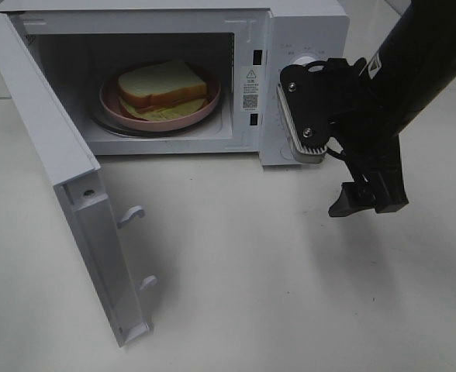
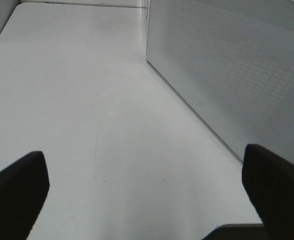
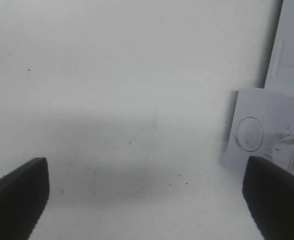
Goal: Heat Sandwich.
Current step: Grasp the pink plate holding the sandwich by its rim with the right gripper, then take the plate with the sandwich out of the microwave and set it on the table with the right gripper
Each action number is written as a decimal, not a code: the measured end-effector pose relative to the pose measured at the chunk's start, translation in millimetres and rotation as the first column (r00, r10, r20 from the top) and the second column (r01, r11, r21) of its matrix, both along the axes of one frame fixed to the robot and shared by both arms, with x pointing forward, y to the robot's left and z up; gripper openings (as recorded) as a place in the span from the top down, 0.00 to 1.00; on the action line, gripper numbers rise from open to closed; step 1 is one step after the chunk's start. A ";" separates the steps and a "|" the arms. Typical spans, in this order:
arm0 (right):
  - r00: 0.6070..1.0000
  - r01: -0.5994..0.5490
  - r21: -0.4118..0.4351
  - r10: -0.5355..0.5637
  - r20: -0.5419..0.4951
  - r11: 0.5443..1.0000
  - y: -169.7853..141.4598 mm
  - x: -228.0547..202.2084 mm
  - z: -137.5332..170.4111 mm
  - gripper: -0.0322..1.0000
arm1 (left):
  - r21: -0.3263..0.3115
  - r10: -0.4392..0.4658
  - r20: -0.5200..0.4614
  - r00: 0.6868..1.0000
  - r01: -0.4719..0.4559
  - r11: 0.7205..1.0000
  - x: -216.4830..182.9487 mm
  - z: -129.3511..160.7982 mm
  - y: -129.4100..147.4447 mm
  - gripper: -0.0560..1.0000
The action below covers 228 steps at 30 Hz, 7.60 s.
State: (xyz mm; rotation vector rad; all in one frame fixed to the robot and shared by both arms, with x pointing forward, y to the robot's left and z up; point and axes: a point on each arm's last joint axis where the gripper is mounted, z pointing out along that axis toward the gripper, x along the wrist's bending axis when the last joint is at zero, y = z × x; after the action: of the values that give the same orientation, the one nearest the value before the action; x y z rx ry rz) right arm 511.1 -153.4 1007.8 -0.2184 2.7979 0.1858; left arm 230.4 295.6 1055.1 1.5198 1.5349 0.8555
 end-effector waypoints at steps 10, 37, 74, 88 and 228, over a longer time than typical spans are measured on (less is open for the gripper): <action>0.996 -0.068 -0.049 0.071 0.059 0.996 6.8 -0.7 1.1 0.01 | 0.000 0.000 0.000 1.000 0.000 1.000 0.0 0.0 0.0 0.02; 0.961 -0.221 -0.020 0.221 0.167 0.975 87.0 34.0 -7.1 0.07 | 0.000 0.000 0.000 1.000 0.000 1.000 0.0 0.0 0.0 0.02; 0.943 -0.200 0.066 0.173 0.285 0.978 168.1 136.1 -62.4 0.13 | 0.000 0.000 0.000 1.000 0.000 1.000 0.0 0.0 0.0 0.02; 0.954 -0.151 0.093 0.120 0.274 0.984 183.4 156.6 -80.1 0.15 | 0.000 0.000 0.000 1.000 0.000 1.000 0.0 0.0 0.0 0.02; 0.878 -0.453 0.137 0.413 0.242 0.881 32.3 -65.6 -13.1 0.92 | 0.000 0.000 0.000 1.000 0.000 1.000 0.0 0.0 0.0 0.02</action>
State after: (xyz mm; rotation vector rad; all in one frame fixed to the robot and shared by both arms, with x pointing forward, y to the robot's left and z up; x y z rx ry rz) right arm 445.5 -121.1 994.7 -0.7760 2.4645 0.5034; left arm 230.4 295.6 1055.1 1.5198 1.5349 0.8555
